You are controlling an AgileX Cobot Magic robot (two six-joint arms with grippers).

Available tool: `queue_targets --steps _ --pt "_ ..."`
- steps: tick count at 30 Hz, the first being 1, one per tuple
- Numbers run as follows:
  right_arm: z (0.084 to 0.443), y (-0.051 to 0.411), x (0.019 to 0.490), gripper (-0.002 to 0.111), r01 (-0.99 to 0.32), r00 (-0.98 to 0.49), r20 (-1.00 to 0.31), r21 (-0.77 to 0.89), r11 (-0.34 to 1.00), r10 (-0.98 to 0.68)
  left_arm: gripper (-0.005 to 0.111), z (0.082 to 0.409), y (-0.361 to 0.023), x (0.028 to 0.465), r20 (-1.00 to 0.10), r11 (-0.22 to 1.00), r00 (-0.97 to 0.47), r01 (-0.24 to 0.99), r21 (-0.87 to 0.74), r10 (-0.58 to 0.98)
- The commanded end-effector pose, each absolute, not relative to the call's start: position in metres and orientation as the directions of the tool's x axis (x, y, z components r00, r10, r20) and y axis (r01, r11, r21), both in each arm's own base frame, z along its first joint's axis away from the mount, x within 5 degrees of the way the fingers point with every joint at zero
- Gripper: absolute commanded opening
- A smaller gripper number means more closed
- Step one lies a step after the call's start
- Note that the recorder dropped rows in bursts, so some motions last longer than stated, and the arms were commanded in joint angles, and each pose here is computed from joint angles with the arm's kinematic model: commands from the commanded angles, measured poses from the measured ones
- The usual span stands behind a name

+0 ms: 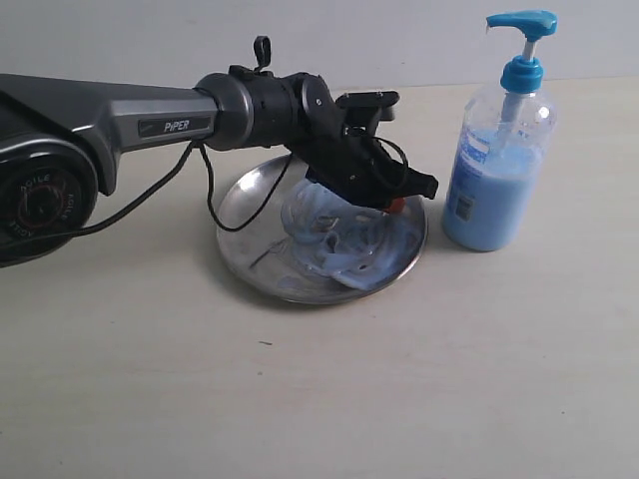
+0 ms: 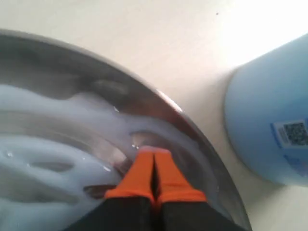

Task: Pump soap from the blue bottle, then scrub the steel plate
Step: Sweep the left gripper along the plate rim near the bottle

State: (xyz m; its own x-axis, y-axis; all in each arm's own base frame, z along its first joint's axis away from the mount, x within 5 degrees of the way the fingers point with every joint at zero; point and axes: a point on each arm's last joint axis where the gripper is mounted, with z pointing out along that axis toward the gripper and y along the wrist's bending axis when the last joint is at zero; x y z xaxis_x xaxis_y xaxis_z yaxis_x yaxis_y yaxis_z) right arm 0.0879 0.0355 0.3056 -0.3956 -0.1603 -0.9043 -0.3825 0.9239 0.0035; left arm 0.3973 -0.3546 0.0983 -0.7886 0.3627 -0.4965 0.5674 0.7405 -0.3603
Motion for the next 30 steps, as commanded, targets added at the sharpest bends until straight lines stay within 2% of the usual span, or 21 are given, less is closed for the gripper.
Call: queue_targets --steps 1,16,24,30 --pt "0.306 0.035 0.087 0.0 -0.379 -0.392 -0.907 0.01 0.925 -0.151 0.0 0.1 -0.354 0.397 -0.489 0.74 -0.794 0.563 -0.369 0.36" --pt "0.306 0.036 0.087 0.0 -0.38 -0.394 -0.908 0.017 0.925 -0.145 0.0 0.094 -0.349 0.371 -0.255 0.695 -0.829 0.557 -0.455 0.498" --pt "0.306 0.036 0.087 0.0 -0.38 -0.394 -0.908 0.017 0.925 -0.145 0.0 0.09 -0.33 0.37 -0.154 0.697 -0.774 0.623 -0.354 0.614" --pt "0.306 0.036 0.087 0.0 -0.38 -0.394 -0.908 0.017 0.925 -0.145 0.0 0.087 -0.315 0.375 -0.099 0.716 -0.757 0.645 -0.269 0.645"
